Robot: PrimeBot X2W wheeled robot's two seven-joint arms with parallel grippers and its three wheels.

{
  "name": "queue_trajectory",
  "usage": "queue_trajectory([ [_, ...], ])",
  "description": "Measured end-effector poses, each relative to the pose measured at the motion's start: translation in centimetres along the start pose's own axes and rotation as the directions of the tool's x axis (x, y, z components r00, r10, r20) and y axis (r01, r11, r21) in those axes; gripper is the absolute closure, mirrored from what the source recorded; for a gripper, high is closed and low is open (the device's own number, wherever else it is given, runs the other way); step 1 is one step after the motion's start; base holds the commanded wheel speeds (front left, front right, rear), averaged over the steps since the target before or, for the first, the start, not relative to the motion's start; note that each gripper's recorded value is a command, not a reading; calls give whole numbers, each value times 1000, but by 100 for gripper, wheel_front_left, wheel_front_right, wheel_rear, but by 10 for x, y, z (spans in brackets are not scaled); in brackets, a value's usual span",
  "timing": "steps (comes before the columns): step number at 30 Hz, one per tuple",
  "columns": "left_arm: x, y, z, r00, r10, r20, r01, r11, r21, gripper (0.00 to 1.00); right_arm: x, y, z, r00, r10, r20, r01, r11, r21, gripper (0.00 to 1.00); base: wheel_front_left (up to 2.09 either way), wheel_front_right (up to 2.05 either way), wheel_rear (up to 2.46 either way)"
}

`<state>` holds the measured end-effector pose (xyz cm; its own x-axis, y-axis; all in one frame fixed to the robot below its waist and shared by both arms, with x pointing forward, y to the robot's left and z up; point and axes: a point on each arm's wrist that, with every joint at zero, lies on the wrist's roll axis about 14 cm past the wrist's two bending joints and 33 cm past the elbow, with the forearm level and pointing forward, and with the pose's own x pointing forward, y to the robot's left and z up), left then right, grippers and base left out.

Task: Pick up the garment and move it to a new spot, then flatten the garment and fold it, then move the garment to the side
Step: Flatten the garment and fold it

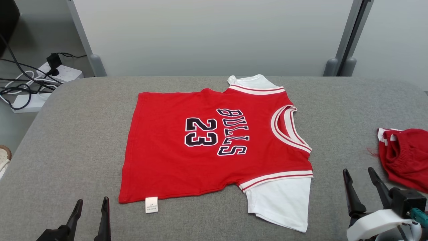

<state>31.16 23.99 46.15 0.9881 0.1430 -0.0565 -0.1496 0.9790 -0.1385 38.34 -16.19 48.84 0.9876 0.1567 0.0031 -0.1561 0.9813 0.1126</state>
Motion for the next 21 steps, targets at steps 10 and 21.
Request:
queue_trajectory([
  [10, 2, -3, 0, 1000, -10, -1, 10, 1000, 16, 0, -4, 2, -3, 1000, 1, -5, -1, 1000, -29, 0, 0, 0, 0],
  [21, 0, -2, -9, 1000, -4, -31, 4, 1000, 12, 0, -22, 40, -72, 968, 108, -225, -112, 994, -4, 0, 0, 0, 0],
])
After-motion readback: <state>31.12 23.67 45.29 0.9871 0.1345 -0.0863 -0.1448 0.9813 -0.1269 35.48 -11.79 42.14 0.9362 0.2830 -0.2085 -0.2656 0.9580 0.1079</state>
